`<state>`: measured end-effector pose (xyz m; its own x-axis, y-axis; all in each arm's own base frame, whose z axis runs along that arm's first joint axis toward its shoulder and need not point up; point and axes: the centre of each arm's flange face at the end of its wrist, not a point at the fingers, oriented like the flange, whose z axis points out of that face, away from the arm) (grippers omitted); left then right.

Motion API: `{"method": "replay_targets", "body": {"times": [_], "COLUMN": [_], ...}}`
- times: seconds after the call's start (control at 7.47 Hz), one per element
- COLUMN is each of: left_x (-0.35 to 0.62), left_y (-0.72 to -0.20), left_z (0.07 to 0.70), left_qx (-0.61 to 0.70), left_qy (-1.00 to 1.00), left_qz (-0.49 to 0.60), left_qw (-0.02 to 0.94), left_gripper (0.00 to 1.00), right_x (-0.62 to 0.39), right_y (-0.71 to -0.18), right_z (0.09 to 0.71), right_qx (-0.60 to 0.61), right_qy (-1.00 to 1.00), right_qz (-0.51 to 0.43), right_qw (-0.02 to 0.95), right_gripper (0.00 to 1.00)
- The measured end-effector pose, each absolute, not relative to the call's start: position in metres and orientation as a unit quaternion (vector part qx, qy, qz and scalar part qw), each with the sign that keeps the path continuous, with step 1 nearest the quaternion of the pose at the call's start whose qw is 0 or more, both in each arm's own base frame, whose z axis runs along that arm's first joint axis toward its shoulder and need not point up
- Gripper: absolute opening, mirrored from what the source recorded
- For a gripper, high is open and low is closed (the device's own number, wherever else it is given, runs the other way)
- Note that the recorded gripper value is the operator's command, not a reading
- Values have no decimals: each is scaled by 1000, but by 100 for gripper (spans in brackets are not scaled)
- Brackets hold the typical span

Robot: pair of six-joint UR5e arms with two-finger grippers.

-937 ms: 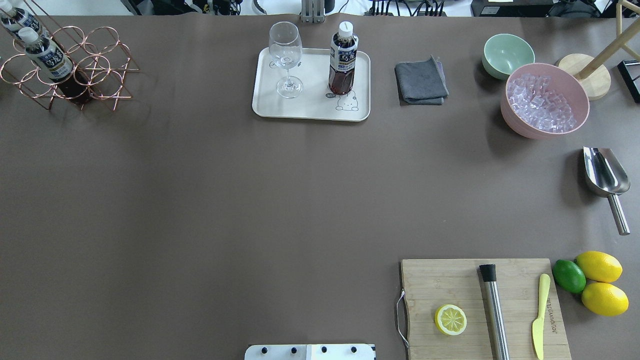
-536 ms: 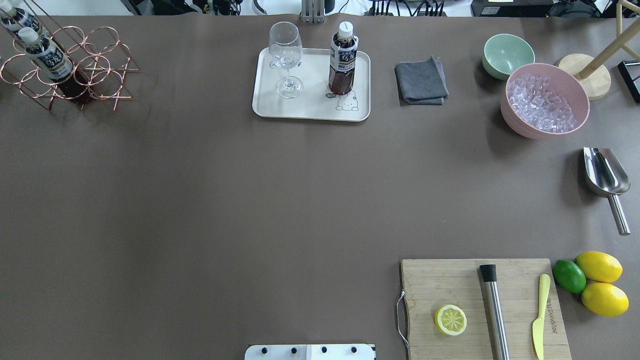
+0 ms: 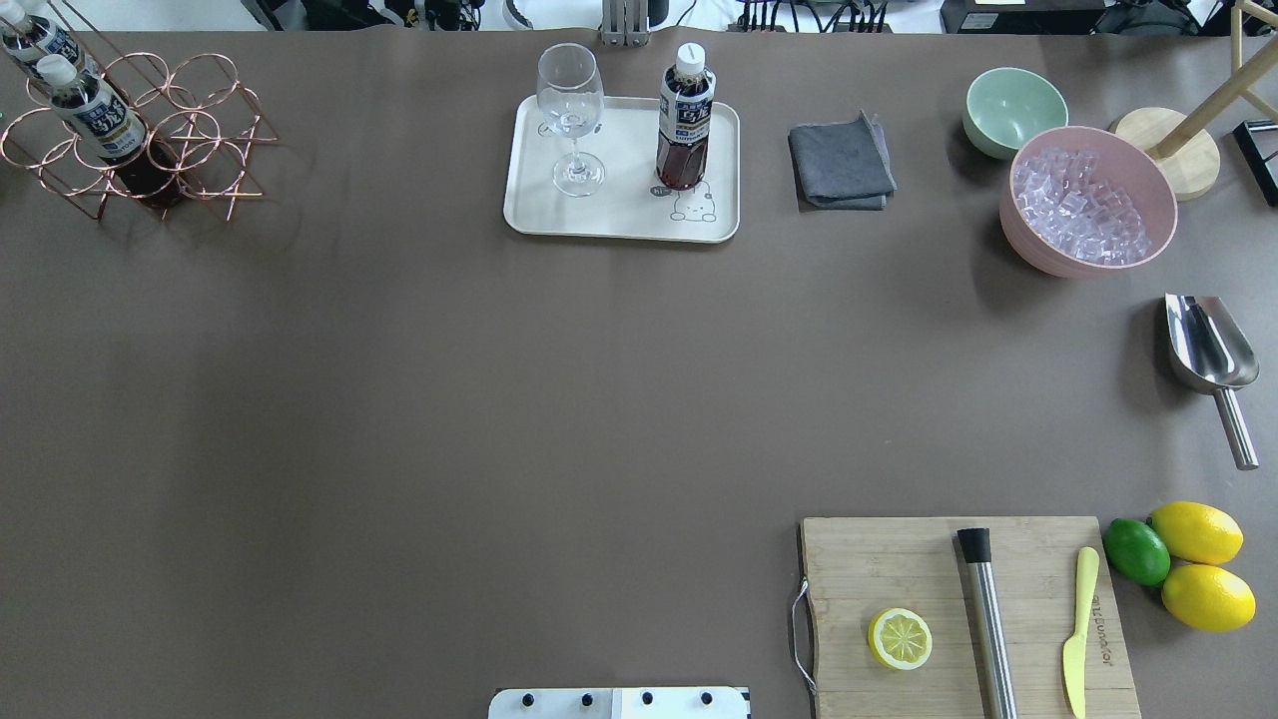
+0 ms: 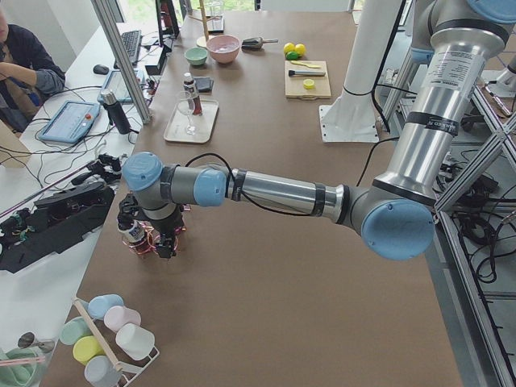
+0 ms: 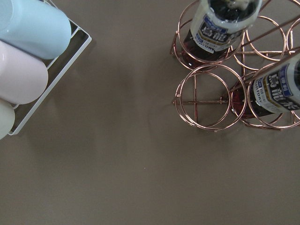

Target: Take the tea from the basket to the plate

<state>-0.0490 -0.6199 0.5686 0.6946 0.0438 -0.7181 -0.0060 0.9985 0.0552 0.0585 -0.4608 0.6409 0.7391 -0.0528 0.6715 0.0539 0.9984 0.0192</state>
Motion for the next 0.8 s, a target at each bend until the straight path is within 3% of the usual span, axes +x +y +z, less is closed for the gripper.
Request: {"method": "replay_targets", "body": {"times": [0.4,0.8], "left_x": [-70,-93], "left_y": [-547,-509], "left_z": [597,626], "left_qx": [18,8], "left_qy": [395,393], "left_qz": [-11,-40], "left_qw": [918,919], "left_gripper": [98,98], "right_x": [58,58], "right_y": [-460,-459], "right_z": [642,643], "right_qx": [-2,-3], "right_qy": [-361,-361], "right_qz": [-28,-28], "right_qw": [932,932], "right_gripper": [100,100]}}
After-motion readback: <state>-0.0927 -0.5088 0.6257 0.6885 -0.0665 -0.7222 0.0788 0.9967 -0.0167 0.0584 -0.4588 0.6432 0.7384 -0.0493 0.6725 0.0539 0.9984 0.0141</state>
